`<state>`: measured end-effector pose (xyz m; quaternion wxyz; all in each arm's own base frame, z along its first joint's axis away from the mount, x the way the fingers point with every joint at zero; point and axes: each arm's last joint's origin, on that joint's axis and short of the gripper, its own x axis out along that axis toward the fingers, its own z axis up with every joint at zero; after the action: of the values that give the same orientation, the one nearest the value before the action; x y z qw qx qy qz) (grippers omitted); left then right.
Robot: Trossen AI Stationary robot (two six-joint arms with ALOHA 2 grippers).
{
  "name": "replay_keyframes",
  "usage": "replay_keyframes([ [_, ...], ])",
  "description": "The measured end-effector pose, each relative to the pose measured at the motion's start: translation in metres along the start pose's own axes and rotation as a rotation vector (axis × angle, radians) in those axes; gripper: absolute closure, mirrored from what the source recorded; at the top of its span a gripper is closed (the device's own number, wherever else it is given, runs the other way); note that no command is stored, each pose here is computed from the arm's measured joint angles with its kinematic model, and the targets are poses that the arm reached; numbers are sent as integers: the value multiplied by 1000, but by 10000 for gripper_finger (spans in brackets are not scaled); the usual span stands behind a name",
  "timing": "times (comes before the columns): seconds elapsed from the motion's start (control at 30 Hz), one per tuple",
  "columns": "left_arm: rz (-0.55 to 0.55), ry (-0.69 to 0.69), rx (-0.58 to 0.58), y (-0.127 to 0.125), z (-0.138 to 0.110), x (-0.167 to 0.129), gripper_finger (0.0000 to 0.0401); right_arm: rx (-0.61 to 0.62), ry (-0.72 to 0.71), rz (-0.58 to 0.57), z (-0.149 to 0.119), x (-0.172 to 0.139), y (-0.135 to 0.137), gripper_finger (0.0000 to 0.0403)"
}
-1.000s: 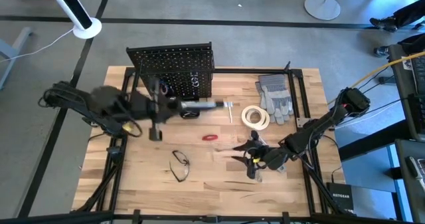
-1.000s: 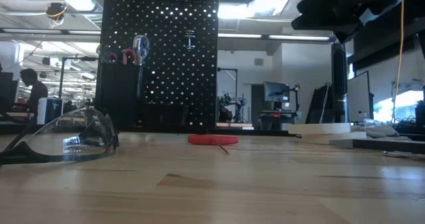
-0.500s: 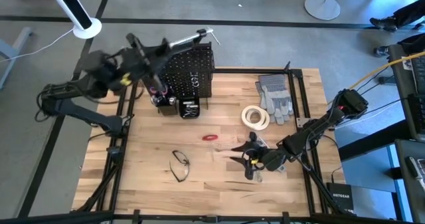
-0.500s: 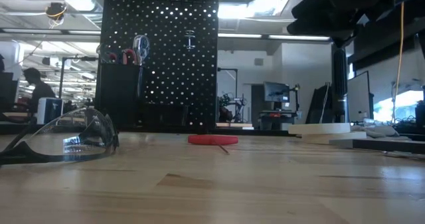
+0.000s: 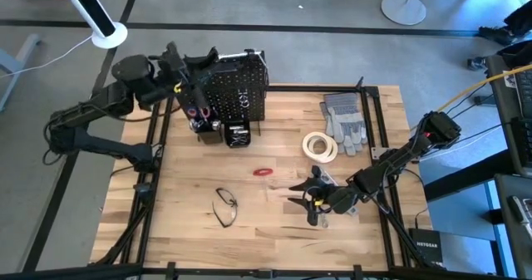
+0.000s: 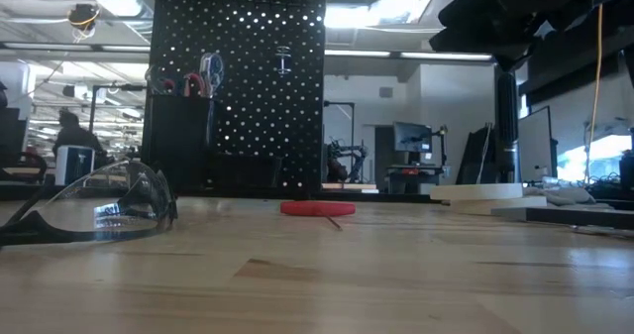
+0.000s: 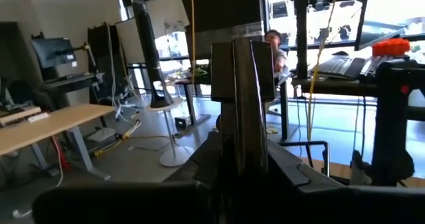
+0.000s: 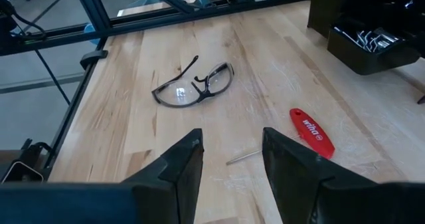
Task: Hang tools onto peg board
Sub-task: Put the C-clamp on the peg board
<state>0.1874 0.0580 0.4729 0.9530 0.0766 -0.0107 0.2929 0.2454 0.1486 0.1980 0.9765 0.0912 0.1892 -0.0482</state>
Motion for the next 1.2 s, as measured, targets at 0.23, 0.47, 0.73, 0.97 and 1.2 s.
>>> replay_keyframes([
  [0.23,17,-19,-48,8,-11,-22,351,-2,3,-2,-1,1,0,246],
  [0.47,-64,-33,-126,5,-29,-31,351,2,-4,-2,0,1,0,246],
  [0.73,-164,-44,-111,-1,-37,-29,351,4,-11,-13,0,1,0,246],
  [0.97,-138,-16,-100,0,-44,-26,351,5,-12,-16,0,1,0,246],
  [1.2,-140,10,-123,-1,-46,-26,313,5,-8,-13,-1,1,0,246],
])
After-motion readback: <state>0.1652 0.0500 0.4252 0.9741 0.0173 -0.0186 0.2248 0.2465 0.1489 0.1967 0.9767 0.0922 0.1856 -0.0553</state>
